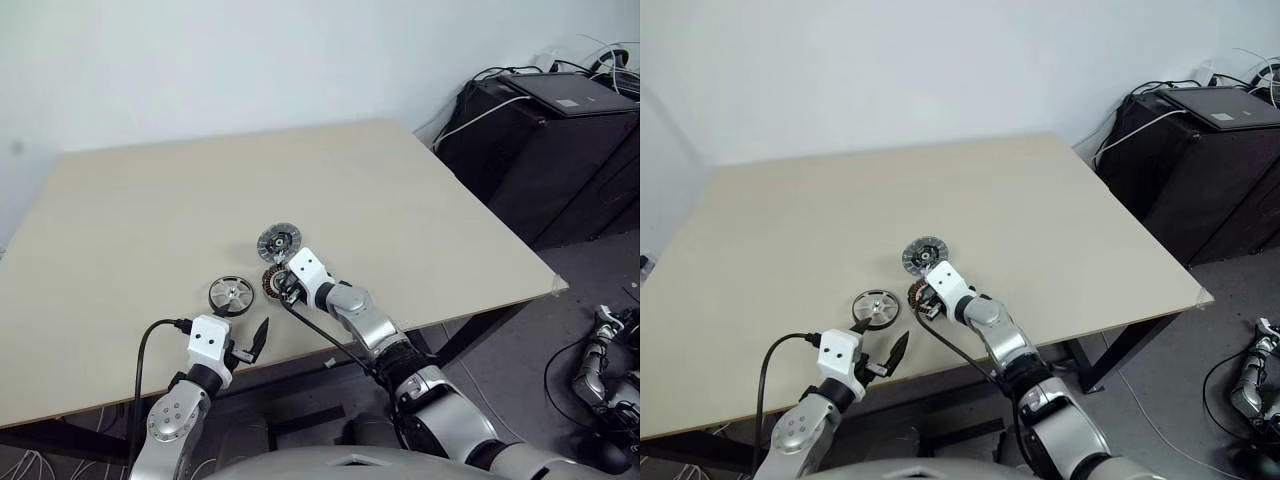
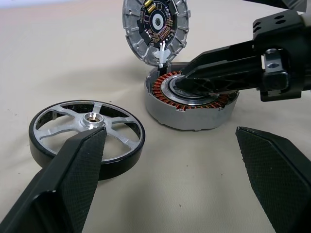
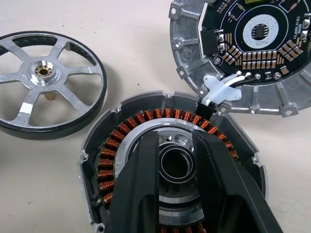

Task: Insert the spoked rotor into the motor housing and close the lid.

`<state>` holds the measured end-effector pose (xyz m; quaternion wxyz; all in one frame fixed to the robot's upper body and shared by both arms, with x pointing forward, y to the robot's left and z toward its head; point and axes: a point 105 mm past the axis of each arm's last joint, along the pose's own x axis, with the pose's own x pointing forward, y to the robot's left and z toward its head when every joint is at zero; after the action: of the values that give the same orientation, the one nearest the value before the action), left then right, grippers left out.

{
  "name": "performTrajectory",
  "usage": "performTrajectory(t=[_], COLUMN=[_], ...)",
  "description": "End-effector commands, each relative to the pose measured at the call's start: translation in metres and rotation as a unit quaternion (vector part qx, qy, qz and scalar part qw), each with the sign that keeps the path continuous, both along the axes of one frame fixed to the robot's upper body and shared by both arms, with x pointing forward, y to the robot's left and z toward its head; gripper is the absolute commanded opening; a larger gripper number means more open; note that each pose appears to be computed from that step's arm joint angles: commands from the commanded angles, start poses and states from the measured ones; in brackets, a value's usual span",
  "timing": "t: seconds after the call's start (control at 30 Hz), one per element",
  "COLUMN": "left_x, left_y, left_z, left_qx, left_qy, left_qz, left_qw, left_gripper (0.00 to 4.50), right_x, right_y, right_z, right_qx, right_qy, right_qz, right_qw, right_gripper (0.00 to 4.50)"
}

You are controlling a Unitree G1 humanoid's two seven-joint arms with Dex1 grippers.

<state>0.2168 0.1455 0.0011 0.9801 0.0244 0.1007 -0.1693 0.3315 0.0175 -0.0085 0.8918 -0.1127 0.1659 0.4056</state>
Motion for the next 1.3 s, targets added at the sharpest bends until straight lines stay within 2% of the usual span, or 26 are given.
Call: performTrajectory(t=[0.03, 0.13, 0.2, 0.3, 0.47, 0.57, 0.73, 1.0, 1.3], left_x=[0.005, 0.005, 0.005, 0.005, 0.006, 0.007, 0.008, 0.007, 0.005], left_y=[-0.002, -0.002, -0.001, -0.002, -0.003, -0.004, -0.006, -0.005, -0.005], left_z=[0.017, 0.017, 0.017, 0.016, 0.015, 0.014, 0.014, 0.013, 0.013], left_qx=[-0.006, -0.006, -0.007, -0.007, -0.008, -0.009, -0.010, -0.009, -0.009], left_qy=[-0.037, -0.036, -0.035, -0.033, -0.032, -0.031, -0.030, -0.027, -0.025], left_qz=[0.002, 0.003, 0.003, 0.003, 0.000, -0.002, -0.008, -0.006, -0.001], left_qw=[0.999, 0.999, 0.999, 0.999, 0.999, 0.999, 0.999, 1.000, 1.000], left_gripper=[4.50, 4.50, 4.50, 4.50, 4.50, 4.50, 4.50, 4.50, 4.50], right_x=[0.006, 0.006, 0.004, 0.003, -0.001, -0.003, -0.009, -0.004, -0.016], right_y=[0.002, 0.003, 0.004, 0.006, 0.006, 0.004, 0.009, 0.007, 0.010], right_z=[0.007, 0.006, 0.006, 0.011, 0.031, 0.040, 0.044, 0.044, 0.030], right_qx=[0.004, 0.006, 0.009, 0.021, 0.055, 0.068, 0.059, 0.036, 0.004], right_qy=[-0.010, -0.005, -0.002, -0.006, -0.024, -0.031, -0.040, -0.053, -0.029], right_qz=[-0.001, 0.003, 0.006, 0.008, 0.016, 0.012, 0.018, 0.010, 0.049], right_qw=[1.000, 1.000, 1.000, 1.000, 0.998, 0.997, 0.997, 0.998, 0.998], right_gripper=[0.68, 0.68, 1.40, 2.23, 2.23, 1.62, 0.01, 0.01, 0.01])
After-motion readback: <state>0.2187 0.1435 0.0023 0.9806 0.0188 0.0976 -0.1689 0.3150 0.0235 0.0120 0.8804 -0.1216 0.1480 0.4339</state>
